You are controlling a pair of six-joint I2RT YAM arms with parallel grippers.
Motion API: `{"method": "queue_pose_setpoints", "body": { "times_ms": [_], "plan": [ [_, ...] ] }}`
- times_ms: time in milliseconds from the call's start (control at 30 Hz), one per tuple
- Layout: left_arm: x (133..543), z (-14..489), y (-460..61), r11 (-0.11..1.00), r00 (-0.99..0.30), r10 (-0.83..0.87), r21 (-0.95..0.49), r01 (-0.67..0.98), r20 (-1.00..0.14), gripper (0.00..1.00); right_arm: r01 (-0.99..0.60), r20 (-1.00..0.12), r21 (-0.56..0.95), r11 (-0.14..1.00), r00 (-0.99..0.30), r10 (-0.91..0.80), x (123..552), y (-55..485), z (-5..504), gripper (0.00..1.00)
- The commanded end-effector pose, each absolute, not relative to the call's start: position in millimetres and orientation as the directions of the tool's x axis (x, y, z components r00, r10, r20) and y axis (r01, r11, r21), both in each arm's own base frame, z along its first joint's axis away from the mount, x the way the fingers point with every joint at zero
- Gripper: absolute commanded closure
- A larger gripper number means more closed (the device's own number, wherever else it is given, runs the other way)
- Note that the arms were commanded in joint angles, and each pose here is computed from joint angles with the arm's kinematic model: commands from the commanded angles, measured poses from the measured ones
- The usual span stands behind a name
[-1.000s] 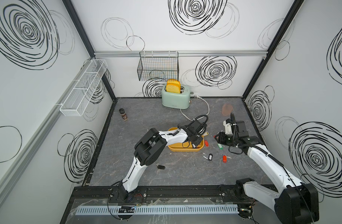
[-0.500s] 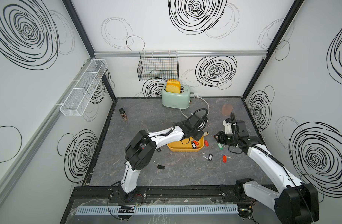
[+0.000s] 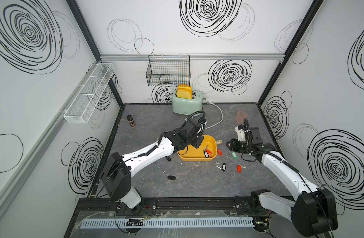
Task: Take the keys out of the storage box
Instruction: Place the key at the center of the board.
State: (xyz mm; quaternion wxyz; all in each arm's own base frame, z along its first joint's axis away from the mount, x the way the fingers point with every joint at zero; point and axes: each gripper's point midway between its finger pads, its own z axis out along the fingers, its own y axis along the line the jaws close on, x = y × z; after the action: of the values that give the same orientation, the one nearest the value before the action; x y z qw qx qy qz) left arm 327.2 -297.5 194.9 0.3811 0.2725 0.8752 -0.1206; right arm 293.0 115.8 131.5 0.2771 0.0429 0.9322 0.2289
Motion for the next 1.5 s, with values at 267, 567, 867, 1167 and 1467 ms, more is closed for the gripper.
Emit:
{"method": "queue_pose_setpoints", "body": {
  "times_ms": [267, 567, 867, 1167, 1467],
  "plan": [
    [297, 158, -139, 0.994, -0.779, 0.100, 0.037, 0.099, -0.619, 1.00, -0.111, -0.509, 0.473, 0.874, -0.844, 0.168, 305, 142, 136, 0.65],
    [268, 108, -56, 0.948, -0.833, -0.279, -0.001, -0.317, -0.478, 1.00, -0.117, -0.507, 0.474, 0.873, -0.847, 0.161, 306, 145, 132, 0.65],
    [244, 70, -42, 0.898, -0.831, -0.422, -0.046, -0.437, -0.362, 1.00, -0.116, -0.504, 0.465, 0.878, -0.850, 0.155, 307, 144, 128, 0.65],
    [224, 59, -48, 0.895, -0.852, -0.436, -0.041, -0.444, -0.289, 1.00, -0.116, -0.495, 0.466, 0.877, -0.856, 0.150, 308, 145, 124, 0.65],
    [192, 56, -46, 0.894, -0.872, -0.442, -0.029, -0.447, -0.210, 1.00, -0.113, -0.495, 0.469, 0.876, -0.855, 0.154, 307, 145, 121, 0.65]
  ]
}}
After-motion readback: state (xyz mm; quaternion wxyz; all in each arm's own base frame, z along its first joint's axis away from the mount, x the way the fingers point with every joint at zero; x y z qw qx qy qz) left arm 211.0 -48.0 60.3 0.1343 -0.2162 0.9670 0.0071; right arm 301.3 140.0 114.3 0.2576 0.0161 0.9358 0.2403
